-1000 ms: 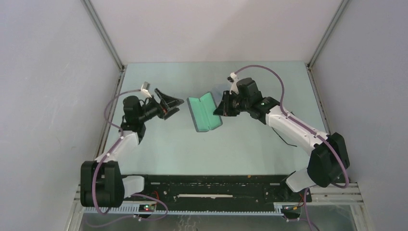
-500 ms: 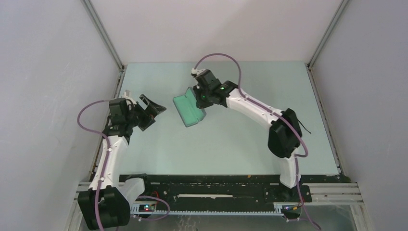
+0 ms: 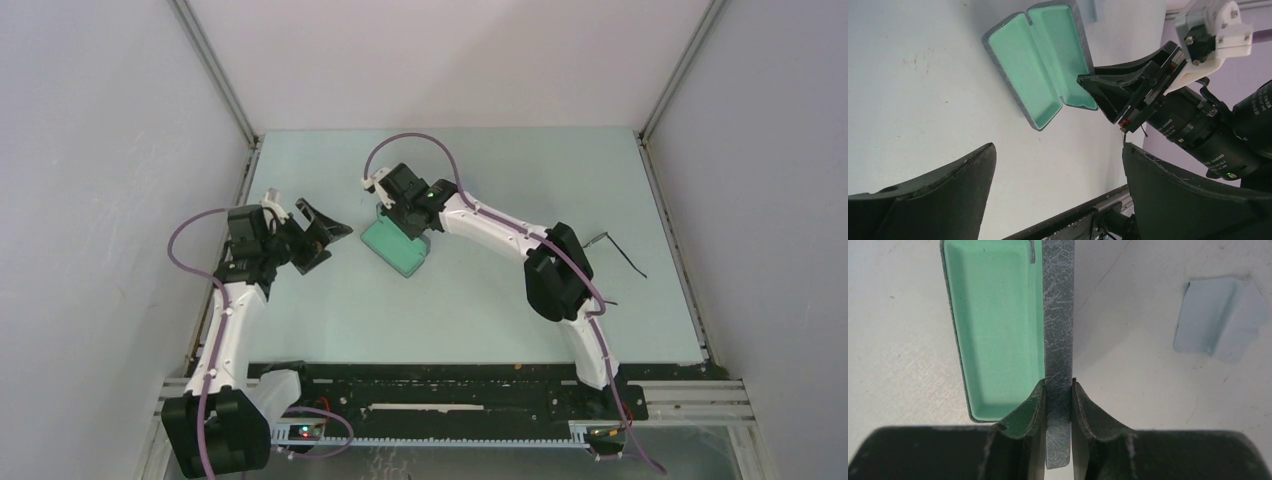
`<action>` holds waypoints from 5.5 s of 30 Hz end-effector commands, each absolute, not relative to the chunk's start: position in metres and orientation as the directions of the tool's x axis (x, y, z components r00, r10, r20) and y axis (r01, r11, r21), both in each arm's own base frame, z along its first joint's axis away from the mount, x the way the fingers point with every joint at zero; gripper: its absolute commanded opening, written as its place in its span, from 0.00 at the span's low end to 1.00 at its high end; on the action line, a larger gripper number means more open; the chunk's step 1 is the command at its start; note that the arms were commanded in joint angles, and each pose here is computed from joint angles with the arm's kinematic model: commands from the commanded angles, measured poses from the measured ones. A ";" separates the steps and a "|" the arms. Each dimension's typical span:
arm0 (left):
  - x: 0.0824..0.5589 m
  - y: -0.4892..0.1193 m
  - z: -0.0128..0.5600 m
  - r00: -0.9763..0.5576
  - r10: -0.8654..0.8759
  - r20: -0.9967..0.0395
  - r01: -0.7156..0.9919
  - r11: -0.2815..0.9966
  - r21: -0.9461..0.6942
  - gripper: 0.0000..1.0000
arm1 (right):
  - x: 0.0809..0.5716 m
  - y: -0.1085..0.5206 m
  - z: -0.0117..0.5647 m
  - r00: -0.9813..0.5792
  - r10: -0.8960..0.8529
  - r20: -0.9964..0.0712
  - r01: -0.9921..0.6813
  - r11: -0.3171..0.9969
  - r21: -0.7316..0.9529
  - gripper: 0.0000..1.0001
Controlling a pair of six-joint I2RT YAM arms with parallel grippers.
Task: Organize the sunglasses
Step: Place the sunglasses case at the center of the board, then move the glasses cleaning cloth to the center of the board, then adjust the glasses cleaning cloth at the center of the board.
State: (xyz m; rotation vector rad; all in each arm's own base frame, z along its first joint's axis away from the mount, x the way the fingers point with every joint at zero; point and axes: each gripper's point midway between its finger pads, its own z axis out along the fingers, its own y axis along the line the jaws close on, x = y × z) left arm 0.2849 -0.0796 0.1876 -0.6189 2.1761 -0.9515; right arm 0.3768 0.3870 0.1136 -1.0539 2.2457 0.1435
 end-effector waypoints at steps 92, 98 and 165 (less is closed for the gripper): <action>0.258 -0.130 0.246 -0.552 -0.321 -0.769 0.134 0.877 -0.462 1.00 | 0.500 0.234 0.106 -0.762 0.005 -0.647 -0.099 0.987 0.124 0.00; 0.268 -0.133 0.231 -0.603 -0.287 -0.745 0.089 0.903 -0.420 1.00 | 0.394 0.196 0.088 -0.826 0.075 -0.559 -0.024 0.986 0.167 0.00; 0.265 -0.273 0.193 -0.783 -0.071 -0.617 0.265 0.861 -0.435 1.00 | 0.306 0.166 0.002 -0.848 0.349 -0.398 0.233 0.921 0.312 0.12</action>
